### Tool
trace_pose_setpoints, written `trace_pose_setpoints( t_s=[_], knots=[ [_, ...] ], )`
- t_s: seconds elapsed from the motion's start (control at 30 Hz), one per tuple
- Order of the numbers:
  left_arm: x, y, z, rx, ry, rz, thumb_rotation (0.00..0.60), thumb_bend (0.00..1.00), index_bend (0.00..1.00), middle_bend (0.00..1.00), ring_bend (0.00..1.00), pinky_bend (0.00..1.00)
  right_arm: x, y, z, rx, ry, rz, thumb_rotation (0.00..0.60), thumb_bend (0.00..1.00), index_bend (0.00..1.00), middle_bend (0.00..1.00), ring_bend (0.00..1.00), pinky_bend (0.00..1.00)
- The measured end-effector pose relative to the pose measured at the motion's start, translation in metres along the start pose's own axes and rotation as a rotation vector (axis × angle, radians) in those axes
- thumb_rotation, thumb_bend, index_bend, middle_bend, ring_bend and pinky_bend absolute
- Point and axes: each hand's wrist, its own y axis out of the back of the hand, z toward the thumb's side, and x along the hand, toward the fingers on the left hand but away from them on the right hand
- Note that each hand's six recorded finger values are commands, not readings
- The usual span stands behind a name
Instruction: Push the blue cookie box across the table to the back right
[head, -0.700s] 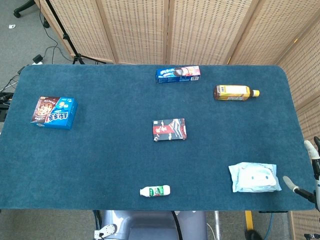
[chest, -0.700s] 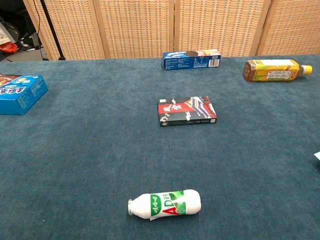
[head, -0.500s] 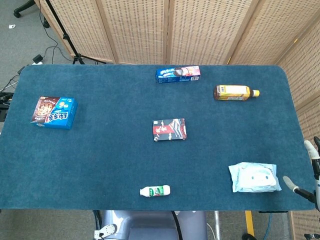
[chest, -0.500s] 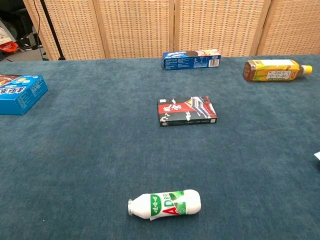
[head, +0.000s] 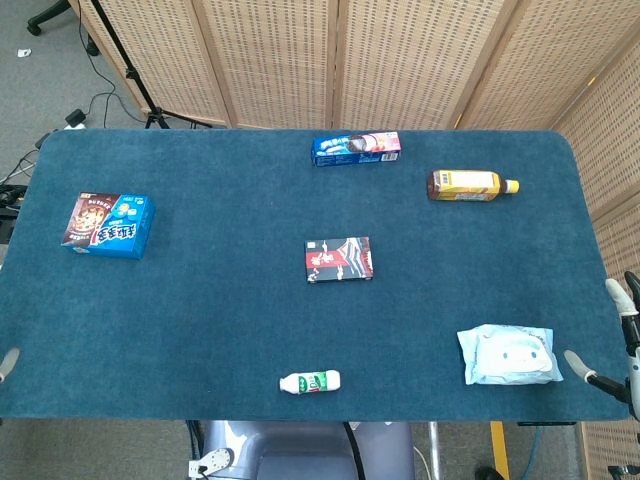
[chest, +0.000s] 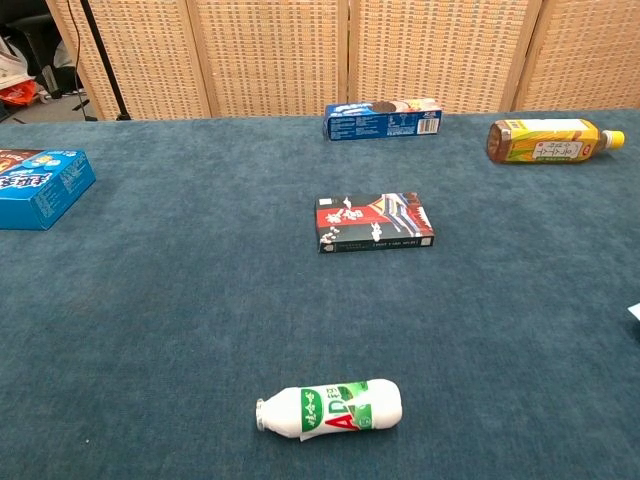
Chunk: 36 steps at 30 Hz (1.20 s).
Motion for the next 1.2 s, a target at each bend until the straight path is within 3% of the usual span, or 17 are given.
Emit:
trace_pose_setpoints(
  t_s=[0.2, 0.4, 0.53, 0.67, 0.93, 1.2],
  knots=[
    [0.048, 0.002, -0.025, -0.231, 0.062, -0.122, 0.600, 1.00, 0.00, 0.00, 0.00, 0.00, -0.002, -0.002, -0.001, 0.000, -0.006, 0.006, 0.600, 0.00, 0.00, 0.00, 0.00, 0.00],
    [0.105, 0.012, -0.045, -0.318, 0.185, -0.214, 0.600, 1.00, 0.00, 0.00, 0.00, 0.00, -0.003, -0.003, -0.002, 0.002, -0.011, 0.008, 0.600, 0.00, 0.00, 0.00, 0.00, 0.00],
    [0.141, 0.028, -0.055, -0.353, 0.240, -0.196, 0.600, 1.00, 0.00, 0.00, 0.00, 0.00, -0.007, -0.007, -0.005, 0.011, -0.026, 0.017, 0.600, 0.00, 0.00, 0.00, 0.00, 0.00],
    [0.167, 0.035, -0.065, -0.328, 0.281, -0.172, 0.600, 1.00, 0.00, 0.00, 0.00, 0.00, -0.014, -0.015, -0.011, 0.027, -0.055, 0.039, 0.600, 0.00, 0.00, 0.00, 0.00, 0.00],
    [0.219, 0.013, -0.062, -0.408, 0.322, -0.166, 0.600, 1.00, 0.00, 0.00, 0.00, 0.00, -0.026, -0.026, -0.013, 0.057, -0.075, 0.052, 0.600, 0.00, 0.00, 0.00, 0.00, 0.00],
    [0.260, -0.016, -0.051, -0.416, 0.384, -0.181, 0.600, 1.00, 0.00, 0.00, 0.00, 0.00, -0.031, -0.034, -0.019, 0.074, -0.104, 0.069, 0.600, 0.00, 0.00, 0.00, 0.00, 0.00]
  ],
)
